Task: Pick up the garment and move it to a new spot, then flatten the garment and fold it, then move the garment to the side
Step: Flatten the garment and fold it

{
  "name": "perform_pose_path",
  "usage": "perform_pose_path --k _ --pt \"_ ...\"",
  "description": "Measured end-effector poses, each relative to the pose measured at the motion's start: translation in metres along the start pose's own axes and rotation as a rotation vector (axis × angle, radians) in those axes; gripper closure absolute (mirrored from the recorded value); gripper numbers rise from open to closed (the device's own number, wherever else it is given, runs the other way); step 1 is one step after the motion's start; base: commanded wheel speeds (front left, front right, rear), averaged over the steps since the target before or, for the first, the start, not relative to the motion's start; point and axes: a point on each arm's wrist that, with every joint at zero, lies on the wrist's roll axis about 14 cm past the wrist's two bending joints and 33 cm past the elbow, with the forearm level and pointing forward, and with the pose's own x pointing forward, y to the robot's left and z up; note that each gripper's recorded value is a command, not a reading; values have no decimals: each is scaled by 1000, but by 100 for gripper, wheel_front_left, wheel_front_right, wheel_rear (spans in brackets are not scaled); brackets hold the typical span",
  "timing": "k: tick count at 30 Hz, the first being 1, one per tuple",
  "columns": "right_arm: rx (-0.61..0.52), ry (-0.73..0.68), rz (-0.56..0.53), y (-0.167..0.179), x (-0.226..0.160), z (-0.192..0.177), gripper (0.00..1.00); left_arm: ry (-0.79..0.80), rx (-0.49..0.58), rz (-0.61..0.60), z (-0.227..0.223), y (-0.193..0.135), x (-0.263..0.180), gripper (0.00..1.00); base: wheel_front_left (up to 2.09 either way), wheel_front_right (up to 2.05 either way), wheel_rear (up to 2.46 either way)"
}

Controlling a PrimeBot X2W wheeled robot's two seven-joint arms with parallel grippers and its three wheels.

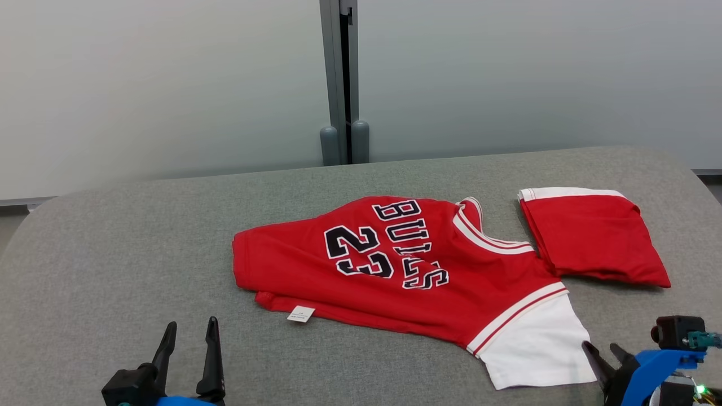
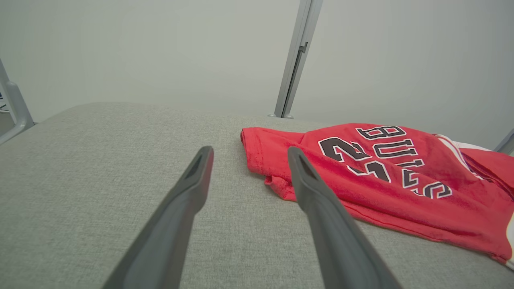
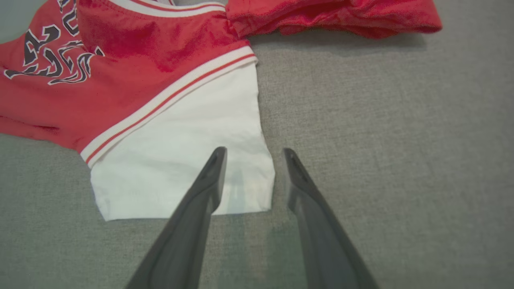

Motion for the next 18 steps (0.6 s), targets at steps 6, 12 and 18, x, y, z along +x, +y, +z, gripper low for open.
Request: perform_pose_path --k 6,12,18 --pt "-29 -223 33 17 -4 50 0 -5 0 14 1 5 -4 0 0 0 0" --pt "-68 -472 101 48 -20 96 0 -26 -1 24 8 8 -4 0 0 0 0" --pt "-87 -647 174 75 -36 117 0 -63 -3 22 19 5 -2 0 0 0 0"
